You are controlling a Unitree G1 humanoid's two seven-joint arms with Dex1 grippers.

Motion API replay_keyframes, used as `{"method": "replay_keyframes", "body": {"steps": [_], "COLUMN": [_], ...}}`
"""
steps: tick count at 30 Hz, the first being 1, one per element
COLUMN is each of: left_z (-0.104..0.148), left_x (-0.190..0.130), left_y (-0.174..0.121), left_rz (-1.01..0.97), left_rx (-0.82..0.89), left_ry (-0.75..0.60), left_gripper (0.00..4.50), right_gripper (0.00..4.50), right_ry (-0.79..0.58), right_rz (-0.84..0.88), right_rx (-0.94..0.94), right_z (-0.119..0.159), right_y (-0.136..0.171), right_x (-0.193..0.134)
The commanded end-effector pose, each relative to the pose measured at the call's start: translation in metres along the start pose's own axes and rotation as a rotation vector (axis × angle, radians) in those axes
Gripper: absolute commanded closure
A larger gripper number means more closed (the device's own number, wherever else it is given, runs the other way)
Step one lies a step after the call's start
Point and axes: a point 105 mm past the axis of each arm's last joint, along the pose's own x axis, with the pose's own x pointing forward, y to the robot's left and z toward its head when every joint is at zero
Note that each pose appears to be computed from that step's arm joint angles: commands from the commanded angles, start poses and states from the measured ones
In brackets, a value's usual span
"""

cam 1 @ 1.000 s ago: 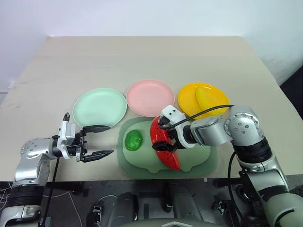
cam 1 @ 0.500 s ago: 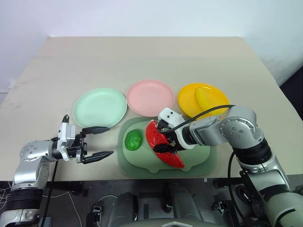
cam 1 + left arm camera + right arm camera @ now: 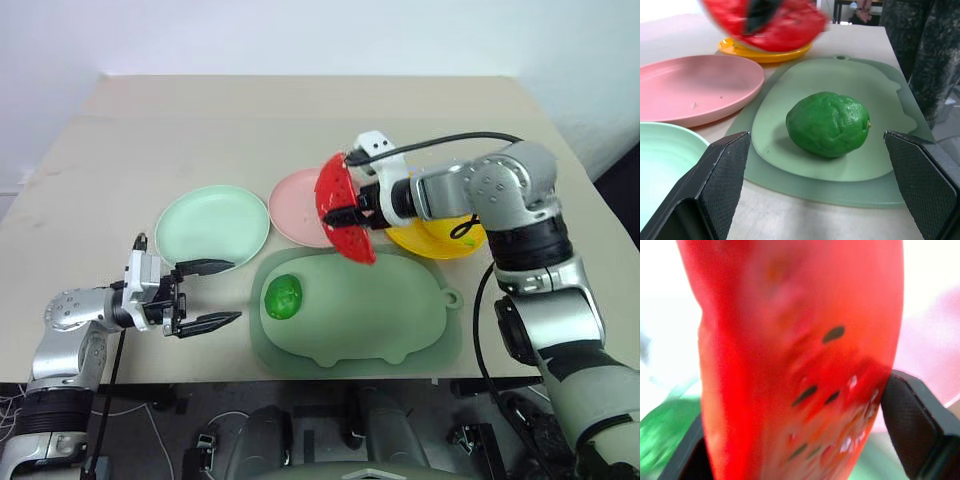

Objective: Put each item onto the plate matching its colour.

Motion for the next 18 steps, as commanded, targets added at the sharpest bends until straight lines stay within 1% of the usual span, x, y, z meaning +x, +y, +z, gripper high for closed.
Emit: {"method": "replay_keyframes", "body": {"steps": [1, 4, 10, 11, 13, 16, 18], "left_z": [0.006, 0.006, 0.006, 0.006, 0.006, 0.006, 0.007], "left_x": [0.001, 0.000, -0.001, -0.001, -0.001, -0.001, -0.001], "left_y": [0.001, -0.001, -0.001, -0.001, -0.002, -0.002, -0.001], "left_rz": [-0.001, -0.004, 0.001, 0.001, 0.001, -0.002, -0.004], "left_rx": [0.022, 0.021, 0.018, 0.019, 0.019, 0.015, 0.014], "left_ry": [-0.008, -0.004, -0.001, -0.001, 0.000, -0.001, -0.001], "left_gripper": [0.00, 0.00, 0.00, 0.00, 0.00, 0.00, 0.00], "right_gripper": [1.09, 1.09, 1.09, 0.44, 0.01, 0.01, 0.01], "right_ry": [-0.093, -0.080, -0.078, -0.085, -0.124, -0.176, -0.218], "right_rz": [-0.045, -0.046, -0.045, -0.039, -0.014, 0.023, 0.058], "right_rx": [-0.100, -0.113, -0.102, -0.099, -0.097, -0.098, -0.099], "right_z": [0.023, 0.019, 0.016, 0.017, 0.025, 0.037, 0.047], "right_y": [-0.006, -0.008, -0.014, -0.014, -0.014, -0.013, -0.014], "right_x": [0.017, 0.031, 0.042, 0.041, 0.033, 0.015, -0.006]}}
